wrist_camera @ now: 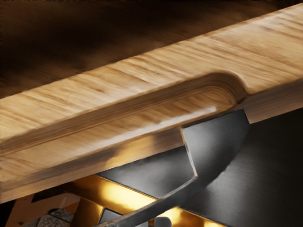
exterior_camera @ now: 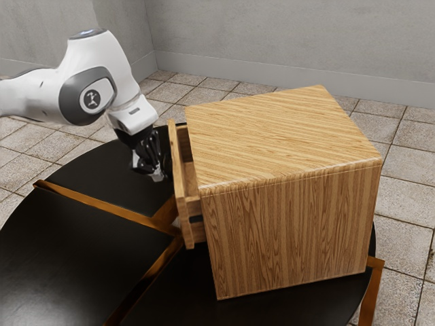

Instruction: Push the drawer handle with one arm to close the drawer

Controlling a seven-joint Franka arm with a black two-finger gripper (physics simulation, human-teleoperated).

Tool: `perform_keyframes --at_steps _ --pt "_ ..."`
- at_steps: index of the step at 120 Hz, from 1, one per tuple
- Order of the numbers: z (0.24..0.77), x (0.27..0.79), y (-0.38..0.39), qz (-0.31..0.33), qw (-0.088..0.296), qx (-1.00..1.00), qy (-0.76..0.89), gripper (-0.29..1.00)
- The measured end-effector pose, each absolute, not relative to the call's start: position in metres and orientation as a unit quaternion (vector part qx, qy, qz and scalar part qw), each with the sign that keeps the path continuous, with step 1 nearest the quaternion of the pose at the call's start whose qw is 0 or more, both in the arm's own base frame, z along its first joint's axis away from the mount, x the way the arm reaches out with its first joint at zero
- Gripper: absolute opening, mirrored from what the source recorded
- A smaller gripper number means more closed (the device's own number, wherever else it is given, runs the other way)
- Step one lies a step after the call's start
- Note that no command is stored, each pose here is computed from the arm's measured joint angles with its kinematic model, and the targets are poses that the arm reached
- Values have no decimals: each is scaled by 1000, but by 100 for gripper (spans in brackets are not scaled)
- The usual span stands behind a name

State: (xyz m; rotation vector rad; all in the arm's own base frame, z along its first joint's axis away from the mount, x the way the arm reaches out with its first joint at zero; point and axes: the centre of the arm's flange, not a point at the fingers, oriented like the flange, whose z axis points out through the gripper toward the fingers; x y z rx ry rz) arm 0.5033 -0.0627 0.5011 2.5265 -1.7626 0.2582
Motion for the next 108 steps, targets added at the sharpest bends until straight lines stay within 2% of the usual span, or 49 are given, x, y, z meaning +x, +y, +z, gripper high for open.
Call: perform_keyframes --at_steps 49,63,78,89,96,108 --pt "500 535 -96 99 36 814 -571 -10" --pt "506 529 -98 102 36 815 -569 -3" --pt "545 510 -68 99 29 835 -540 -8" --pt "611 505 -37 95 4 857 -507 -8" --pt "642 504 -18 92 -8 872 -481 0" --pt "650 505 11 67 -6 904 -423 23"
